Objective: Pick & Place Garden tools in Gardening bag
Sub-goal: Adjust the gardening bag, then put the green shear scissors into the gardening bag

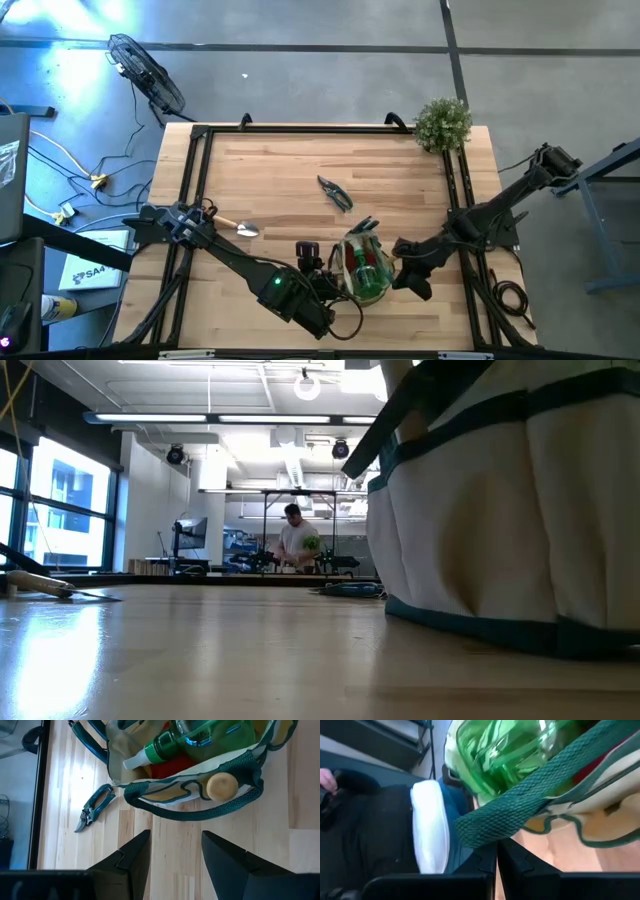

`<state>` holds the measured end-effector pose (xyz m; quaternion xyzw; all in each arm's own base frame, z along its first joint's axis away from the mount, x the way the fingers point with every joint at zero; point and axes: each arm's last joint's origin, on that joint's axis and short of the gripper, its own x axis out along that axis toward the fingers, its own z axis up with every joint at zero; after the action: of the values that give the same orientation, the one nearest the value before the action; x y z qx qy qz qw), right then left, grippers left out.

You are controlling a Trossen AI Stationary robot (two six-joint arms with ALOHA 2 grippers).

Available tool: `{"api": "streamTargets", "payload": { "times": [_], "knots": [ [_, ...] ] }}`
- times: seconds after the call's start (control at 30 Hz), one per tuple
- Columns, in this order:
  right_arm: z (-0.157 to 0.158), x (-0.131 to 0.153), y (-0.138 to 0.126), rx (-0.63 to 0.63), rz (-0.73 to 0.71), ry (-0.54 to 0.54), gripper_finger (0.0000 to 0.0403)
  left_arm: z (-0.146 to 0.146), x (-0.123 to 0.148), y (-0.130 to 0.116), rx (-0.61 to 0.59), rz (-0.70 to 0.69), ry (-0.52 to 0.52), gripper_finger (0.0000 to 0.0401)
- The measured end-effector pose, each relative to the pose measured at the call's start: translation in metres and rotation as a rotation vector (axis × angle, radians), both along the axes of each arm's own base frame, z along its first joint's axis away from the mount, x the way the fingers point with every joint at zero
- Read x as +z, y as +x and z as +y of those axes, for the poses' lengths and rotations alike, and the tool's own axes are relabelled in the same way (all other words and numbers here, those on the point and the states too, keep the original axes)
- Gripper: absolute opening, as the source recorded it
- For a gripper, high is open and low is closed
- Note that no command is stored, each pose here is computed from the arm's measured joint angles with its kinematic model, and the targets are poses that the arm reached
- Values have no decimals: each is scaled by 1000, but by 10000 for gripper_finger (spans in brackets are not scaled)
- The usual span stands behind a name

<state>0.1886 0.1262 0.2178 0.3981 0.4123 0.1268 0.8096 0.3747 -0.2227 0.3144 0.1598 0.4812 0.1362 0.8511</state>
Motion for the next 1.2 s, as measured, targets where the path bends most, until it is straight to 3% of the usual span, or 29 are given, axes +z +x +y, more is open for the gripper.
{"api": "streamTargets", "payload": {
  "times": [0.3,0.57,0.73,0.87,1.1,1.2],
  "knots": [
    [-1,7,-7,101,20,69,3,0,0,-1,3,5,2,168],
    [-20,18,-32,86,13,-46,3,0,0,-1,2,9,4,168],
    [-31,40,-43,134,-258,-141,3,2,-1,-3,21,24,8,168],
    [-41,62,-49,141,-577,-311,3,3,-1,-5,40,32,8,168],
    [-62,98,-56,-169,-928,-547,3,5,-2,-8,85,47,4,168],
    [-69,105,-56,-187,-1001,-638,8,6,-3,-10,103,64,-10,168]
  ]
}}
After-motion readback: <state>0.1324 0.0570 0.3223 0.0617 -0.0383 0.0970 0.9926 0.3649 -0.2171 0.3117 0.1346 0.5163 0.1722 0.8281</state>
